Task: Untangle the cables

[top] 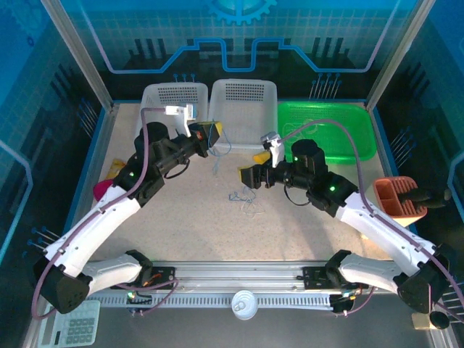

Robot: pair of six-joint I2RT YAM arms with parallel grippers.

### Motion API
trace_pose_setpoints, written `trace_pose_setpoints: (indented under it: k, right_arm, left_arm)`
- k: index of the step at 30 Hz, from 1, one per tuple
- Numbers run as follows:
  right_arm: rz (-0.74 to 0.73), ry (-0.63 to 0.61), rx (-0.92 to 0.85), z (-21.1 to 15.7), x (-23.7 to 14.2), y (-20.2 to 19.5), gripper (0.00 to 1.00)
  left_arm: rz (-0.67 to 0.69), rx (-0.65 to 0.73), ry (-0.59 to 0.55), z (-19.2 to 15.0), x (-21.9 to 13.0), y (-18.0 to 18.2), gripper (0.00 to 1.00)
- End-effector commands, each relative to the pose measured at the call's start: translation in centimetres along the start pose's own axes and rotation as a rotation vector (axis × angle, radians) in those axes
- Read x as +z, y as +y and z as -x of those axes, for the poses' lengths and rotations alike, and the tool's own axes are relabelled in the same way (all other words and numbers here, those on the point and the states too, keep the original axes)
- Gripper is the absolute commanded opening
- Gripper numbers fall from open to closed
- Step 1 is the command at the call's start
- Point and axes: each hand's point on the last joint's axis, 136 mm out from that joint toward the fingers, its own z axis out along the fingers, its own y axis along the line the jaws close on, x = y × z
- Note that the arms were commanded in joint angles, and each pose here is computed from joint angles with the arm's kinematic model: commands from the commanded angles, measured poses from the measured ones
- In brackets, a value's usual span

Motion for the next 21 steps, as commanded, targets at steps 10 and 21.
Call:
trace_pose_setpoints:
  k: [10, 21]
  right_arm:
    - [0.119, -0.045, -0.036, 0.6, 2.6, 1.6, 0.81]
    - [0.157, -0.067, -0.017, 1.2, 5.3, 2.1, 0.81]
  left_arm:
    - [-0.072, -0.042, -0.053, 1.7, 0.2, -1.4, 0.00]
    - [-0.085, -0.051, -0.069, 2.3, 0.1, -1.9, 0.00]
